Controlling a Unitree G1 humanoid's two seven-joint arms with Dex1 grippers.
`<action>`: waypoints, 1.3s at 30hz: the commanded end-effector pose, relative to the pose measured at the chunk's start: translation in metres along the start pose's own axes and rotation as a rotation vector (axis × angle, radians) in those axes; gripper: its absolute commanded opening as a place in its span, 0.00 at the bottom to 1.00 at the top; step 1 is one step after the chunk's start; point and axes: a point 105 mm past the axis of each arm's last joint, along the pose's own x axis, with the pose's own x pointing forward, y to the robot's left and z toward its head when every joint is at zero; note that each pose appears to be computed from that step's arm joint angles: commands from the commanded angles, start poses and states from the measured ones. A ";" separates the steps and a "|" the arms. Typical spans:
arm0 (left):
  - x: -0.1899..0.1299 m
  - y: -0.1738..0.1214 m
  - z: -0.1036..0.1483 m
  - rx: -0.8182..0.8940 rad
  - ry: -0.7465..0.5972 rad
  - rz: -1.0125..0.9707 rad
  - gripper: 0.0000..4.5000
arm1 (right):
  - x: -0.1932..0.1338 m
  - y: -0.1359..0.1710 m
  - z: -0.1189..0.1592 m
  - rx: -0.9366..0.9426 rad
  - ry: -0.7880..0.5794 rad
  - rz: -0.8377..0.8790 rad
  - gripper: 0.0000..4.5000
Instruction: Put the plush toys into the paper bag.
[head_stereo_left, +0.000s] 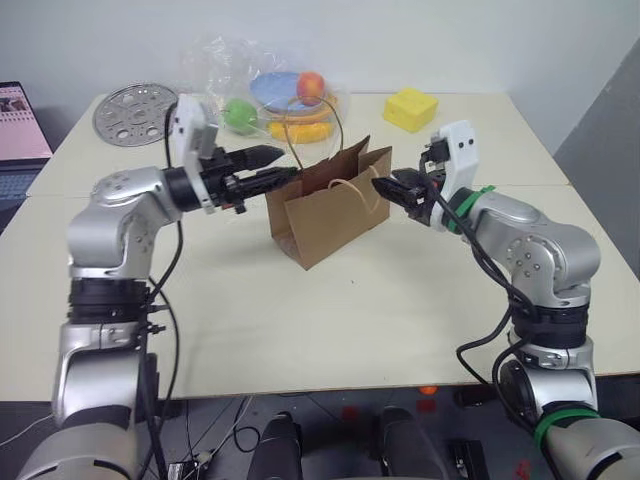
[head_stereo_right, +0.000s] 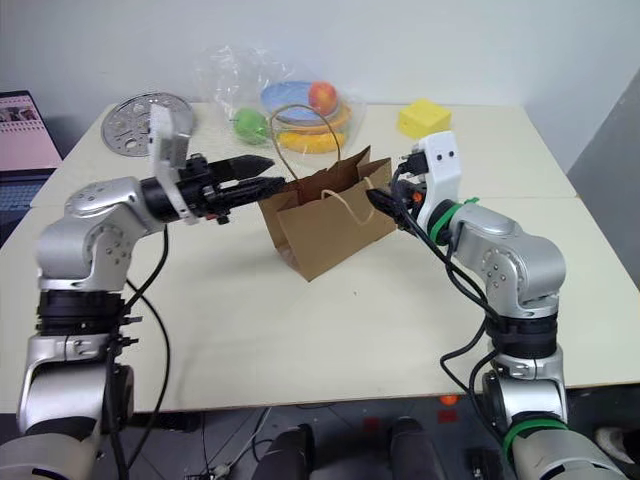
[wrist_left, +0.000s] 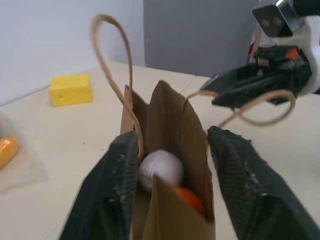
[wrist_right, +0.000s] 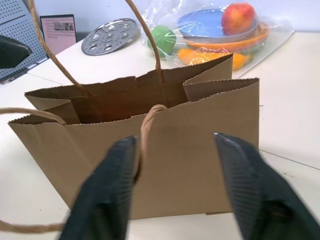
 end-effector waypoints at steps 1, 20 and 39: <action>-0.018 -0.002 0.008 0.073 -0.012 0.011 0.81 | -0.007 0.010 0.027 -0.109 -0.082 0.033 0.82; 0.020 0.000 -0.055 0.144 0.023 0.079 1.00 | -0.068 0.068 0.036 -0.364 -0.077 0.385 1.00; 0.033 -0.004 -0.047 0.123 -0.065 0.039 0.05 | -0.074 0.040 0.028 -0.387 -0.062 0.223 1.00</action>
